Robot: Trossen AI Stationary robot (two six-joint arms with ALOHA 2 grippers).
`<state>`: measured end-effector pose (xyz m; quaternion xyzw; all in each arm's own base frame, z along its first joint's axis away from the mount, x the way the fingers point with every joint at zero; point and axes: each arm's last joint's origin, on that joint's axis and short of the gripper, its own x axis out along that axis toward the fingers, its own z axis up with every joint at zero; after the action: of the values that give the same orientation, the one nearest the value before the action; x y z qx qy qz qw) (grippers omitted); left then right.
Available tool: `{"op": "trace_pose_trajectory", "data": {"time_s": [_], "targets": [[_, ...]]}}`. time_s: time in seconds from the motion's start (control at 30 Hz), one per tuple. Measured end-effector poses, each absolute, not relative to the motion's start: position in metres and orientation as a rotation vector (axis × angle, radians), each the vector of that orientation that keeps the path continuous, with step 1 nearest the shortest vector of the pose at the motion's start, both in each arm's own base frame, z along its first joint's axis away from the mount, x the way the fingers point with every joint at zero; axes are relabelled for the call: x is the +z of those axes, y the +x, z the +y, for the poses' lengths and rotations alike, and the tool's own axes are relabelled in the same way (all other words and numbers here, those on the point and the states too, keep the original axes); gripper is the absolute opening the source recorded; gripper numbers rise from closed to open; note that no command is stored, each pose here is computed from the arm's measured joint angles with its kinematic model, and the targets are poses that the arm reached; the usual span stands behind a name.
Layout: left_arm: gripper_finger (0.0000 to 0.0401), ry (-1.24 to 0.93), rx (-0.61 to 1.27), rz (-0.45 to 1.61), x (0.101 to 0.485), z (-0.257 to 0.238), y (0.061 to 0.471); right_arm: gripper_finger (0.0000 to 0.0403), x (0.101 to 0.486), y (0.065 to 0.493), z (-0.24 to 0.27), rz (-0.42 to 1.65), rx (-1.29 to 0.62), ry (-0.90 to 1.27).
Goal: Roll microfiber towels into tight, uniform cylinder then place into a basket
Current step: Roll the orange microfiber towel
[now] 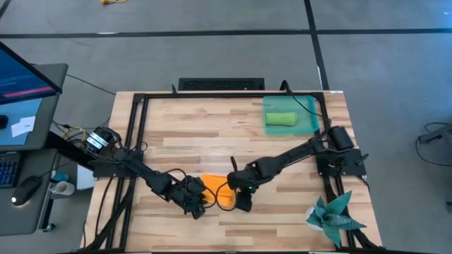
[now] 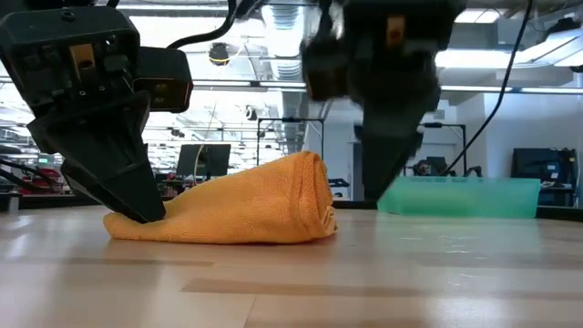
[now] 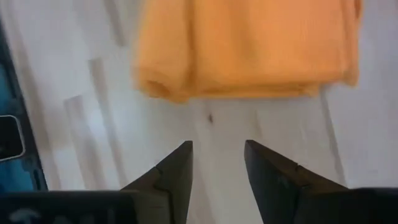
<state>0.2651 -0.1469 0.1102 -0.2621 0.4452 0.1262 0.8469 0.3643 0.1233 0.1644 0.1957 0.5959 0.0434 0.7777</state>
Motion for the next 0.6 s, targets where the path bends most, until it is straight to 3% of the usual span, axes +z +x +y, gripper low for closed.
{"op": "trace_pose_trajectory", "data": {"time_s": [0.17,0.33,0.6], "targets": [[0.0135,-0.553,0.267,0.934,0.11,-0.147,0.265,0.0169,0.192,0.353,0.156,1.084,0.075,0.199],[0.0135,-0.554,0.268,0.93,0.11,-0.147,0.266,0.0167,0.194,0.359,0.194,0.814,0.101,0.009],[0.0135,-0.57,0.289,0.905,0.111,-0.145,0.267,0.0118,0.162,0.378,0.188,0.83,0.12,0.038]]}}
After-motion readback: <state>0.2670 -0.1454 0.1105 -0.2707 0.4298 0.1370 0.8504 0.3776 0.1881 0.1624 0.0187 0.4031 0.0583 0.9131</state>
